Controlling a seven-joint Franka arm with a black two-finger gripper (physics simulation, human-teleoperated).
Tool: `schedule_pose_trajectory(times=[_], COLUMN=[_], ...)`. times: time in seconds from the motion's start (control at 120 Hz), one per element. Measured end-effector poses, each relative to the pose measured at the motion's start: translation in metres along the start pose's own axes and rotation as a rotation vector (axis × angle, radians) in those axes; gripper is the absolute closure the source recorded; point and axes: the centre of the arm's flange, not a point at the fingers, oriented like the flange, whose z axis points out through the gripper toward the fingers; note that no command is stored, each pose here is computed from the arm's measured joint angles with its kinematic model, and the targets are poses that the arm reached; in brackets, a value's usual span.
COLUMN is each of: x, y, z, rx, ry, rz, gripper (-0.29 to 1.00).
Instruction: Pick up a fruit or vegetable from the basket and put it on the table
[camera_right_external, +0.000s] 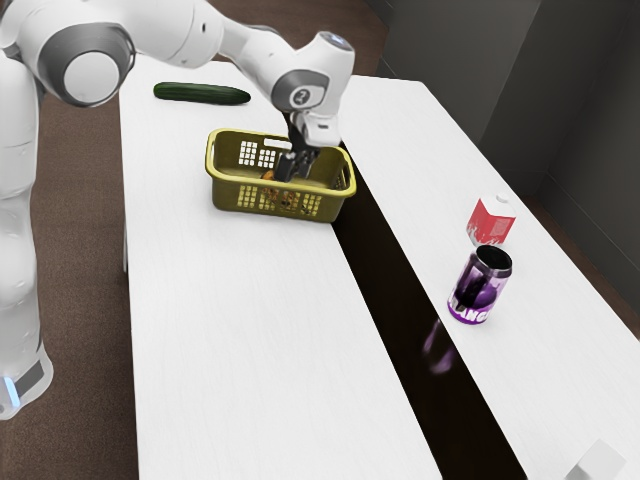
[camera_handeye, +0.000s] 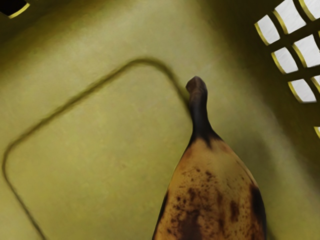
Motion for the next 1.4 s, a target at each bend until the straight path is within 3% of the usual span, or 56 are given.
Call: schedule_pose_trajectory(times=[1.008, 1.283, 1.4], x=[-0.013, -0.012, -0.012], y=[0.0, 0.0, 0.0], z=[0.038, 0.037, 0.035], rx=[-0.038, -0.034, -0.03], ry=[0.002, 0.006, 0.01], rz=[-0.005, -0.005, -0.003], gripper=[0.0, 0.12, 0.32])
